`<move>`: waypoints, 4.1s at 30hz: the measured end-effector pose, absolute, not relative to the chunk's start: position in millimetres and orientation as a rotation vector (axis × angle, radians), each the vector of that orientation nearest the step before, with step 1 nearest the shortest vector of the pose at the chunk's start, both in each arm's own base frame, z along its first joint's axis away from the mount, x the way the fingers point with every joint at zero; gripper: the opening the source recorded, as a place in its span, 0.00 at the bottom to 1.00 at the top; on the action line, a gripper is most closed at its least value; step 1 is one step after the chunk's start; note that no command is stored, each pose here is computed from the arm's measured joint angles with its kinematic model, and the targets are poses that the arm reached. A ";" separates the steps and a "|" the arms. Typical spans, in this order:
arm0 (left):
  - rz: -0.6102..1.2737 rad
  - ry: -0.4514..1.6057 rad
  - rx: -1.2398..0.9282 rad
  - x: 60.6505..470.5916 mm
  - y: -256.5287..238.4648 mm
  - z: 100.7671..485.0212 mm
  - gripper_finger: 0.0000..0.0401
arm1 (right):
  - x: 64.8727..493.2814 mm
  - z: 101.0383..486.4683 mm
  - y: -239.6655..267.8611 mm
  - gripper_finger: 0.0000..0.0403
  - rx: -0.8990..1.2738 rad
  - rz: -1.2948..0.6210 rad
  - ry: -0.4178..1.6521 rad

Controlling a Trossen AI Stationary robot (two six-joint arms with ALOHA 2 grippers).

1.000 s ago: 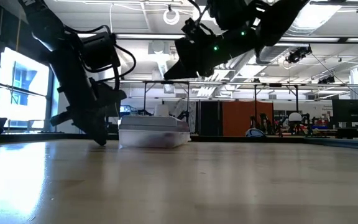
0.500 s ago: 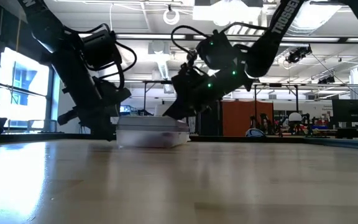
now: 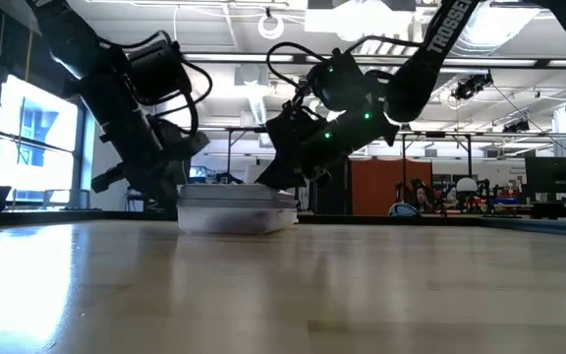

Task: Pick & place school supplies into a supply box
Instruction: Close the supply box, then return to Home Position

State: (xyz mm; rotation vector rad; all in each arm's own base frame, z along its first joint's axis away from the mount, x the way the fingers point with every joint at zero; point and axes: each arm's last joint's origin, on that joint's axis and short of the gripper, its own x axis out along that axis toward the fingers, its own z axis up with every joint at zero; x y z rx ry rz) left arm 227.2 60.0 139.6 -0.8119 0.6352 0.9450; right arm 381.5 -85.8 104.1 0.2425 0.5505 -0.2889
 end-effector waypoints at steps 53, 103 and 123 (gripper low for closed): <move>0.509 0.281 -0.931 268.4 -5.2 167.6 0.07 | 312.8 224.5 26.1 0.00 -0.051 -0.386 0.711; 0.481 0.478 -0.697 256.2 58.7 160.3 0.05 | 272.2 232.4 22.4 0.00 -0.511 -0.443 0.992; 0.382 0.199 -0.360 104.2 13.1 254.8 0.19 | 119.7 287.2 39.2 0.00 -0.083 -0.419 0.558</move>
